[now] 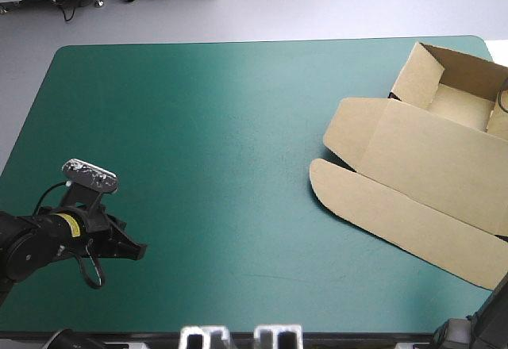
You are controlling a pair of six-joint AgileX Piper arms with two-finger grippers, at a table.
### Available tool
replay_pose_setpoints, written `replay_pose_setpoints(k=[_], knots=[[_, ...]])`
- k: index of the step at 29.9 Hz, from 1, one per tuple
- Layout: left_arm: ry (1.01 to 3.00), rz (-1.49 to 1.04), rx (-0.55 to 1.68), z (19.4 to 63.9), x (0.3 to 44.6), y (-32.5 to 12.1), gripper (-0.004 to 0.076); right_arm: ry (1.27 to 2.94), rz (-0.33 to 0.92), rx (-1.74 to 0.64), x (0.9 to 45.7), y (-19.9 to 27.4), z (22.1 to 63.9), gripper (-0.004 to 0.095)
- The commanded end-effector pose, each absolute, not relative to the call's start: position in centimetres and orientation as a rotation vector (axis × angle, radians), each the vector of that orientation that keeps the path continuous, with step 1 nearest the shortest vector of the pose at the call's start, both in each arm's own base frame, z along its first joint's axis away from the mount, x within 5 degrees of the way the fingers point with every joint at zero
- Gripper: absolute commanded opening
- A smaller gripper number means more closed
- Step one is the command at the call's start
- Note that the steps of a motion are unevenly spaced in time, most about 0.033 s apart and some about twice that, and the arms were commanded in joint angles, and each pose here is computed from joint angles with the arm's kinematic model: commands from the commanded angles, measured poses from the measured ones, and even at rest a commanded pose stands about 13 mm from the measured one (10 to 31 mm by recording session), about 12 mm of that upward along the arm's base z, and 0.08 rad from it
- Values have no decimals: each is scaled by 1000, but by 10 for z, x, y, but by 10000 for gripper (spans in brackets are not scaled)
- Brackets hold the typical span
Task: Fold the box
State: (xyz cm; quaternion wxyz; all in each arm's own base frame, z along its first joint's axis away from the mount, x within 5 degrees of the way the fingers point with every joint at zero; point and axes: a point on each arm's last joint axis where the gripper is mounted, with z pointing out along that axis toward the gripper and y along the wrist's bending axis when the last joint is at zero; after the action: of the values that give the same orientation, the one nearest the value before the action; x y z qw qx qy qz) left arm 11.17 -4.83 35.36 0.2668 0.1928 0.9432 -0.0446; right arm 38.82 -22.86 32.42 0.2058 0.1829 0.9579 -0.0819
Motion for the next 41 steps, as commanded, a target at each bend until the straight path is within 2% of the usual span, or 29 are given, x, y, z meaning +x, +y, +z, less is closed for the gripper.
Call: replay_pose_setpoints(k=[1, 6, 8, 12, 14, 22, 28, 33, 41], knots=[[2468, -146, 504, 364, 114, -50, -5, 2454, -199, 474, 367, -210, 402, 815], [2460, -148, 502, 365, 114, -50, -5, 2293, -31, 273, 347, -176, 455, 621], [2456, -149, 502, 365, 115, -50, -5, 2215, 80, 229, 338, -159, 475, 479], [2455, -172, 500, 365, 114, -52, -5, 2067, 294, 142, 321, -129, 507, 133], [2455, -172, 500, 365, 114, -52, -5, 2014, 332, 64, 313, -114, 520, -26], [2445, -175, 498, 366, 115, -52, -5, 1980, 288, -203, 283, -38, 547, -9], [2402, -189, 489, 368, 118, -54, -5, 2046, 172, -423, 264, 22, 539, -11], [2399, -208, 478, 369, 118, -55, -5, 2162, 82, -507, 242, 53, 511, -11], [2367, -212, 485, 366, 121, -57, -10, 2383, 148, -592, 211, 61, 433, -11]])
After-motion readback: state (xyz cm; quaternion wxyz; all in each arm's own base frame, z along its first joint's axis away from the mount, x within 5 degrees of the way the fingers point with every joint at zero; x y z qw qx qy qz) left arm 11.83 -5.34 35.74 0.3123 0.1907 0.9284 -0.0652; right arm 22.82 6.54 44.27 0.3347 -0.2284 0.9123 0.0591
